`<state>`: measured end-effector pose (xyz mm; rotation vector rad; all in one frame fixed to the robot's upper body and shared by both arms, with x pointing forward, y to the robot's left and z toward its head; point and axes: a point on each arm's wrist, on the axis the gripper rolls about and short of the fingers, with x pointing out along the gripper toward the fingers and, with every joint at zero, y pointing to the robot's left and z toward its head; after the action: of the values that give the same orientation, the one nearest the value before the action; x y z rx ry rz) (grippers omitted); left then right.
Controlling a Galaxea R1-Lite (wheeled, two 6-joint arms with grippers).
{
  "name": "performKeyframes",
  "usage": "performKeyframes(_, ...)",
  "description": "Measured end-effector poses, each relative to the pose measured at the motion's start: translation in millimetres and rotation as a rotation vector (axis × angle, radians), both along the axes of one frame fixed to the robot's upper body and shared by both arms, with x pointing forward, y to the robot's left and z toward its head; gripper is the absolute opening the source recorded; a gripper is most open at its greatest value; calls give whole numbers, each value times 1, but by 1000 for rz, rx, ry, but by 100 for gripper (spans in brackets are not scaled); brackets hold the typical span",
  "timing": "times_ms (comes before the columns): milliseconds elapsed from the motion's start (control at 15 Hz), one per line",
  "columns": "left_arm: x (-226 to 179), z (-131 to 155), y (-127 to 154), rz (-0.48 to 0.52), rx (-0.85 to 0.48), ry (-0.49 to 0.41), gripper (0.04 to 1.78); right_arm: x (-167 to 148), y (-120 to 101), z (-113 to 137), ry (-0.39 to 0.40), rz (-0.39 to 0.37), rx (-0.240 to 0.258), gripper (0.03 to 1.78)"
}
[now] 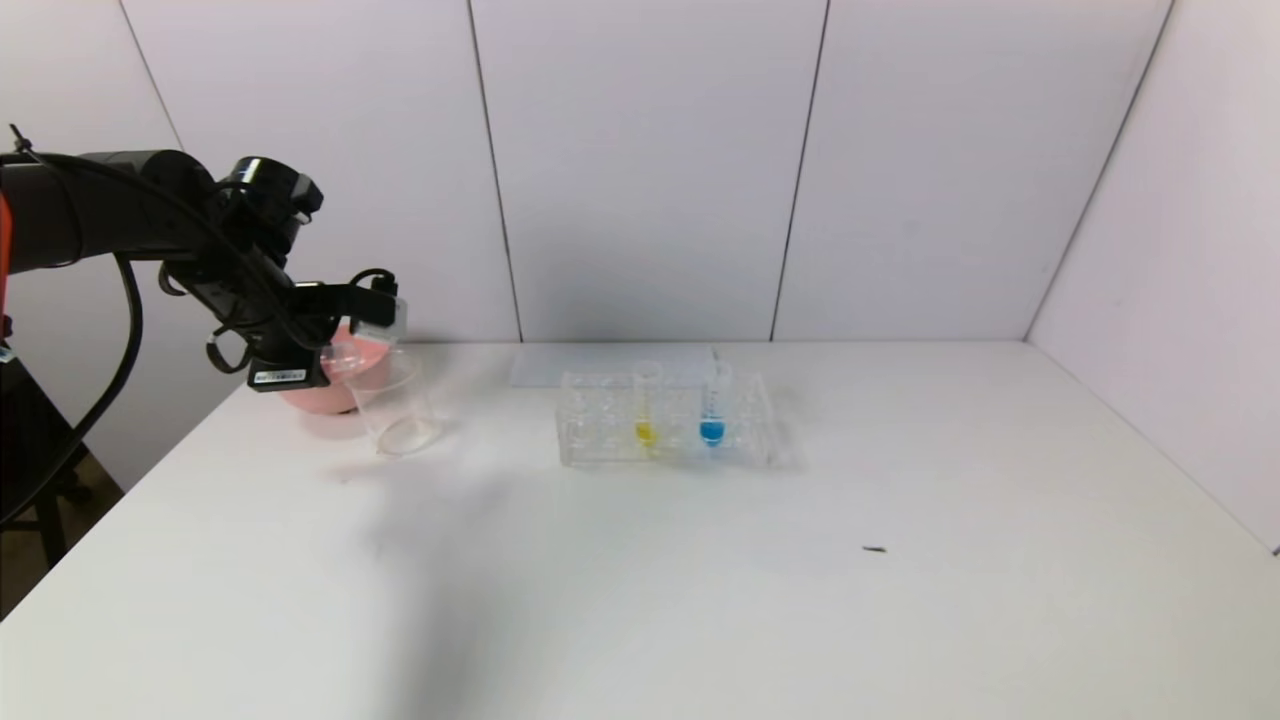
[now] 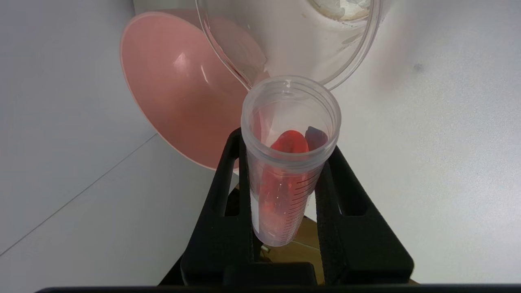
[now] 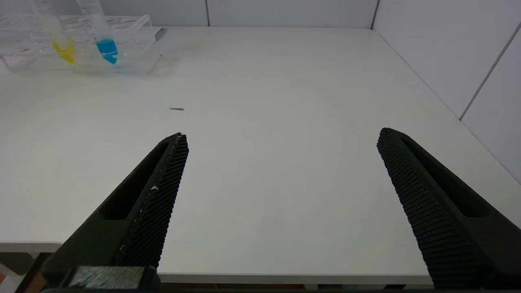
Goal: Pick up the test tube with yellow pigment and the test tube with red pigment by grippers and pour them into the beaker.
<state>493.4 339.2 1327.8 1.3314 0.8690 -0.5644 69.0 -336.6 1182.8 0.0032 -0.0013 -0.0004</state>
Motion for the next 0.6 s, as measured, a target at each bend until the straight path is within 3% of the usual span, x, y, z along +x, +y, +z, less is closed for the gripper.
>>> performKeyframes(600,3,-2,-5,-1,67,-3,46,0,0,0,0,0,0,170)
